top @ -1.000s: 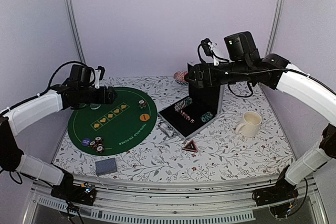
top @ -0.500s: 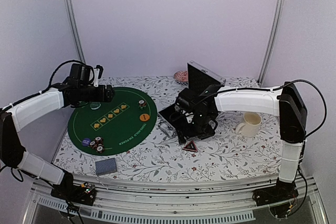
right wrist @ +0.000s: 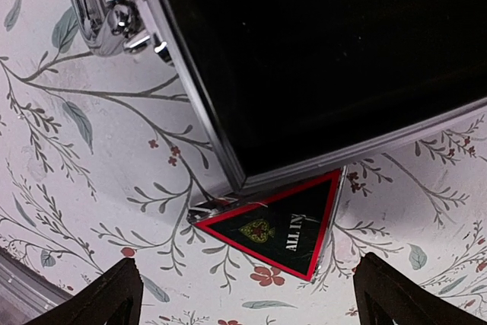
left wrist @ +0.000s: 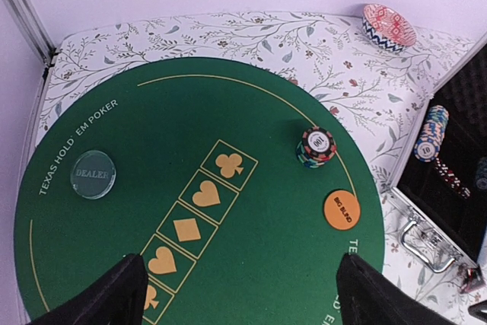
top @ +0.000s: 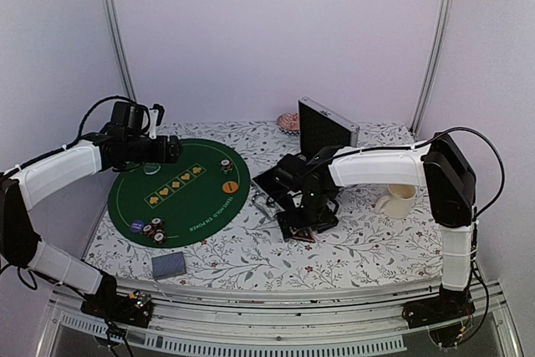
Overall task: Distribute texas hold em gaming equipment
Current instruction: Adjust the all-in button at the center of the board.
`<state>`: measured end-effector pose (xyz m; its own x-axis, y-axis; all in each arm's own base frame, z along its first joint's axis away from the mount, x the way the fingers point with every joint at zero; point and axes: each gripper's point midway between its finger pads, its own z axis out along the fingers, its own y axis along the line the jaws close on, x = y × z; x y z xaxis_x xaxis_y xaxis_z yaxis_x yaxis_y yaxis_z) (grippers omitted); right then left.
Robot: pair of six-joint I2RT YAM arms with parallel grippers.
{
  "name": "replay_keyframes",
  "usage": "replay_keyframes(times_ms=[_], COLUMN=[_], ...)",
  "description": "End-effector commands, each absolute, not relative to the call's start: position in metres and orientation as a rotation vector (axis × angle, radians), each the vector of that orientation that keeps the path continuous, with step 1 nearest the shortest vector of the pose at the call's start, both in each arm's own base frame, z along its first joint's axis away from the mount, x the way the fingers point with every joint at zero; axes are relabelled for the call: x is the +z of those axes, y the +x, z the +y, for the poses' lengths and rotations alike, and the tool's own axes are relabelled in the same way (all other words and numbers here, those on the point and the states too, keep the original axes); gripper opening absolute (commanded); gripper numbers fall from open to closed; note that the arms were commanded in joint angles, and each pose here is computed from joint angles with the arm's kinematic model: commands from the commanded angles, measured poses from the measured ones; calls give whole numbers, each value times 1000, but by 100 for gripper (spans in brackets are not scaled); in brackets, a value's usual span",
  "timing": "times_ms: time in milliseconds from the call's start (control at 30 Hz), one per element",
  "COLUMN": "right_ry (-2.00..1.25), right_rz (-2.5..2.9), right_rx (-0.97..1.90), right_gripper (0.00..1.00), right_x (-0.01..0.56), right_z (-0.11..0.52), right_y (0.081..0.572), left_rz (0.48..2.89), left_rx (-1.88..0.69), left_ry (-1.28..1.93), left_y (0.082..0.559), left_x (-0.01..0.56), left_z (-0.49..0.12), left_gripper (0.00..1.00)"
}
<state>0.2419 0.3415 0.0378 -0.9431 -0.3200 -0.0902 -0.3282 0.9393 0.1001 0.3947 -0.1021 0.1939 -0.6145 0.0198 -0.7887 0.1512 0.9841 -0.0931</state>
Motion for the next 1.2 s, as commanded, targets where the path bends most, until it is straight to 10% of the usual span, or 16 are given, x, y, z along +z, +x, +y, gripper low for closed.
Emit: replay_keyframes(times_ms=[0,1167], right_ry=[-518,-704], right_rz=[3014,2981], right_rx=[132,43], right_gripper=[99,93], right_x=[29,12], right_z=[344,370], right_y=[244,239], left_rz=[2222,2228], left_rx=[-180,-191], left_ry=[125,134], left_y=[396,396], left_x=[193,191], left_z=[-99,-100], left_gripper=[89,89])
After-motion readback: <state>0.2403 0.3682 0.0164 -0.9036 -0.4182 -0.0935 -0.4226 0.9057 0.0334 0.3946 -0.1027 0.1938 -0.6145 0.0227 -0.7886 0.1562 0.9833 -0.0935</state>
